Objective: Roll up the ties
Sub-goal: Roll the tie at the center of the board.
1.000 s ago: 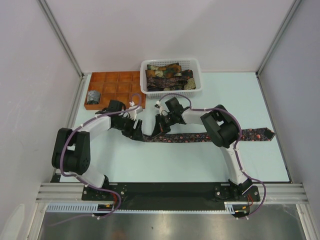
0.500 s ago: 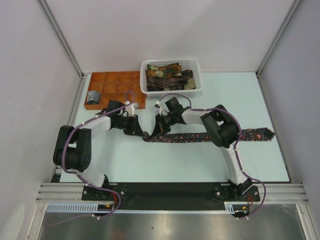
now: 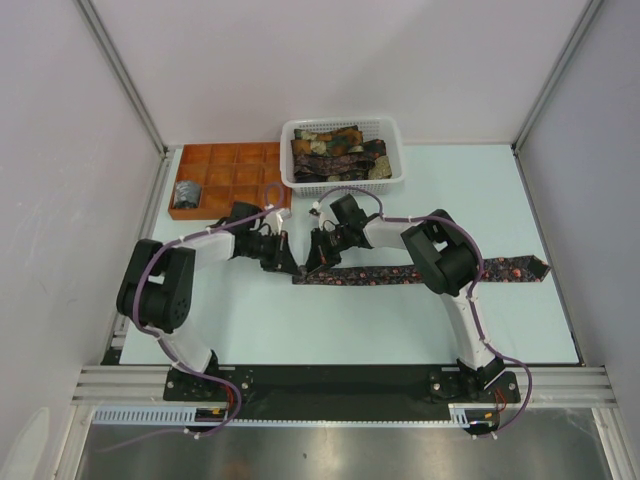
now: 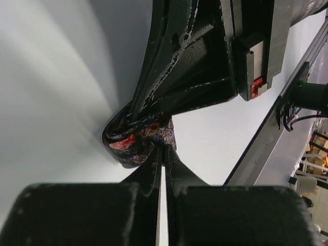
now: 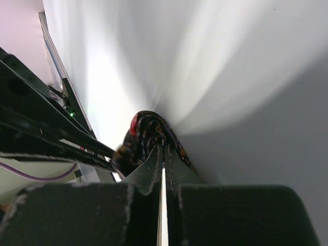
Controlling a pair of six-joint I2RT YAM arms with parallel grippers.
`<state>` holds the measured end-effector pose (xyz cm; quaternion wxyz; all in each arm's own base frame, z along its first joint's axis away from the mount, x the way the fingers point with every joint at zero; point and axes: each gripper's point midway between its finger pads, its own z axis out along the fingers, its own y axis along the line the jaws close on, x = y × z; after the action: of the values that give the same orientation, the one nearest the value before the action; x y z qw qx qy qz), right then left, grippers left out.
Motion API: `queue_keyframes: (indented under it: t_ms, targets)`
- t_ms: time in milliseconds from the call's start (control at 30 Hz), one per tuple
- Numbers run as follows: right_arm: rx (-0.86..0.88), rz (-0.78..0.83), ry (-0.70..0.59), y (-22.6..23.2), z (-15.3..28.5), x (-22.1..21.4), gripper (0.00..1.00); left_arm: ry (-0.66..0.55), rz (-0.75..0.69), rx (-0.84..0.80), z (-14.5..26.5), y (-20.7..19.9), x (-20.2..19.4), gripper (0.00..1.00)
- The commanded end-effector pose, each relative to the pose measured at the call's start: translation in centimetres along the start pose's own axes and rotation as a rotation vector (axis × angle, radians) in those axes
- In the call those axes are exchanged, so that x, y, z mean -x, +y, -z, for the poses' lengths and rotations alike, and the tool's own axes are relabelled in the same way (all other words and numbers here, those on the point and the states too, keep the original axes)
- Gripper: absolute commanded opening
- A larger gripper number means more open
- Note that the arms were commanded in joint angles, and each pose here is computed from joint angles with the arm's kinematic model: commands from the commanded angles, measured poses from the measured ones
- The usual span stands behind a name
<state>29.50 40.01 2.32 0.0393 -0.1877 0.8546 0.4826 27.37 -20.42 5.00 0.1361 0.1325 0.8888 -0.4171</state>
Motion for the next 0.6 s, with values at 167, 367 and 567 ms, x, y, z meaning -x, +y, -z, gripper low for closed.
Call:
queue_keyframes:
  t_ms: [167, 367, 567]
  targets:
    - [-0.037, 0.009, -0.022, 0.1, 0.0, 0.7, 0.0, 0.018, 0.025, 0.111, -2.0, 2.1, -0.1, 0.0]
    - [-0.022, 0.04, -0.031, 1.8, 1.3, 1.1, 0.14, 0.034, 0.069, 0.18, -2.3, 3.8, -0.9, 0.0]
    - [-0.036, 0.033, -0.049, 2.2, 3.3, 1.7, 0.25, 0.048, 0.096, 0.193, -2.4, 4.3, -1.1, 0.0]
